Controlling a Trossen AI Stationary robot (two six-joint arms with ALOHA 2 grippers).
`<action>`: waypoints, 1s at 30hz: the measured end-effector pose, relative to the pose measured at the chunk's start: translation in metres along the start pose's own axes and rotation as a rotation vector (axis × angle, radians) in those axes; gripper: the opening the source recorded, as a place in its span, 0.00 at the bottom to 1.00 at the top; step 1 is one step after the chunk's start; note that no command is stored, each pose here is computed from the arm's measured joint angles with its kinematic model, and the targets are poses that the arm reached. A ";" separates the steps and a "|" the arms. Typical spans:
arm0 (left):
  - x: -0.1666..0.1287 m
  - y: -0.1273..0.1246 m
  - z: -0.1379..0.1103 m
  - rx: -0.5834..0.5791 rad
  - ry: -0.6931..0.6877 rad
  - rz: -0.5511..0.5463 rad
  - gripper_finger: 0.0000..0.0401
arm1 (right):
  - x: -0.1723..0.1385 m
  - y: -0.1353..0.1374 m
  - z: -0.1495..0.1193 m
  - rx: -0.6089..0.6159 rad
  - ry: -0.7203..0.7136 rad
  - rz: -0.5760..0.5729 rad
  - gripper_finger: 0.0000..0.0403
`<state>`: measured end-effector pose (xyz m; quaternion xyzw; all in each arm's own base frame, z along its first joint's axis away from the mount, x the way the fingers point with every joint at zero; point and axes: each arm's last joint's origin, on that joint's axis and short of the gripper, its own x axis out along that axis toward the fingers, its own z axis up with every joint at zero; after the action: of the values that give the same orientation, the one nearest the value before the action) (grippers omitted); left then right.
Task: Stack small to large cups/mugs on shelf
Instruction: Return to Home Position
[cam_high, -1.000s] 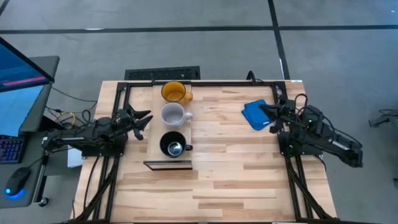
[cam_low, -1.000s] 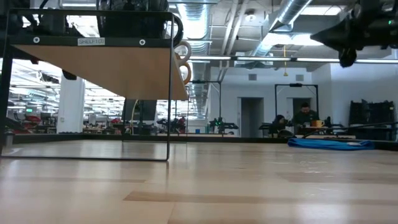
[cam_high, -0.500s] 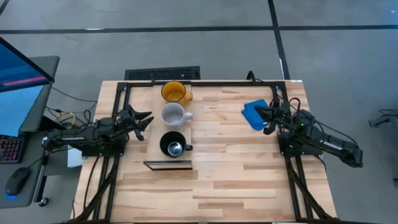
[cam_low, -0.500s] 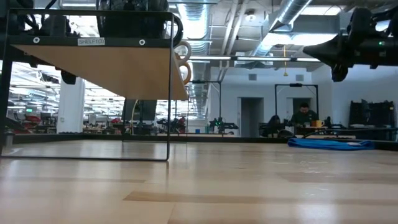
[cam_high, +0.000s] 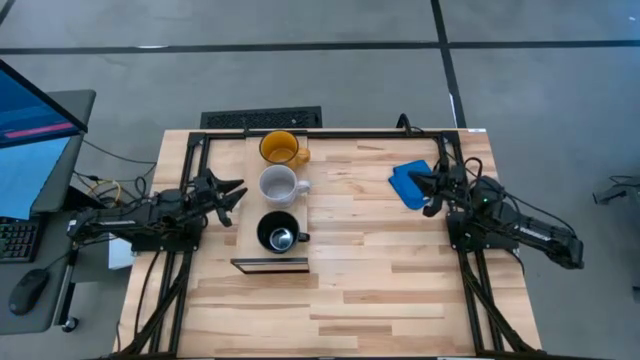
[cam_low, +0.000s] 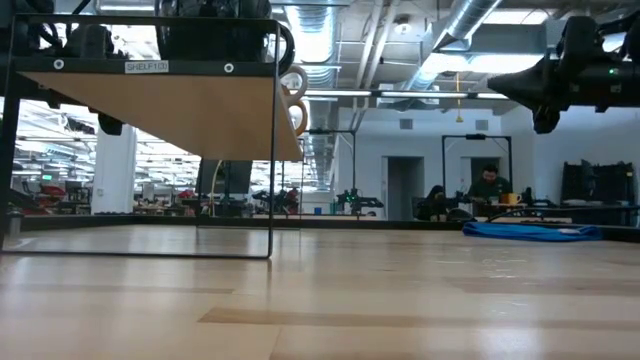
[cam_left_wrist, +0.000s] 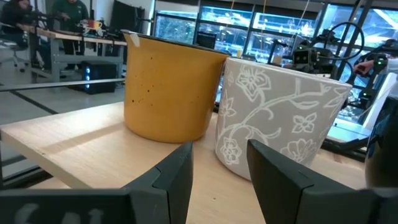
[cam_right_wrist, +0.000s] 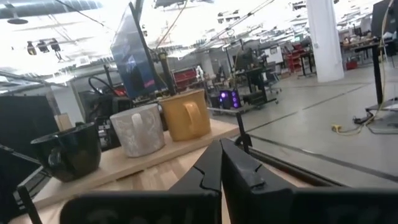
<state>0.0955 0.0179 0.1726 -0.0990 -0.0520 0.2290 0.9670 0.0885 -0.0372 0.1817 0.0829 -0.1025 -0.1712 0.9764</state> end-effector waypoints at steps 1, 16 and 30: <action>0.000 0.000 0.000 0.001 0.001 -0.001 0.35 | 0.000 0.000 -0.001 0.001 0.012 -0.002 0.07; 0.000 0.000 0.000 0.005 0.003 -0.001 0.35 | -0.001 -0.003 -0.014 0.008 0.148 -0.031 0.07; 0.000 0.000 -0.001 0.007 0.004 0.000 0.35 | -0.001 -0.003 -0.014 0.008 0.148 -0.031 0.07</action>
<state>0.0956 0.0179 0.1721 -0.0958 -0.0494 0.2289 0.9675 0.0898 -0.0378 0.1670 0.1006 -0.0295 -0.1792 0.9782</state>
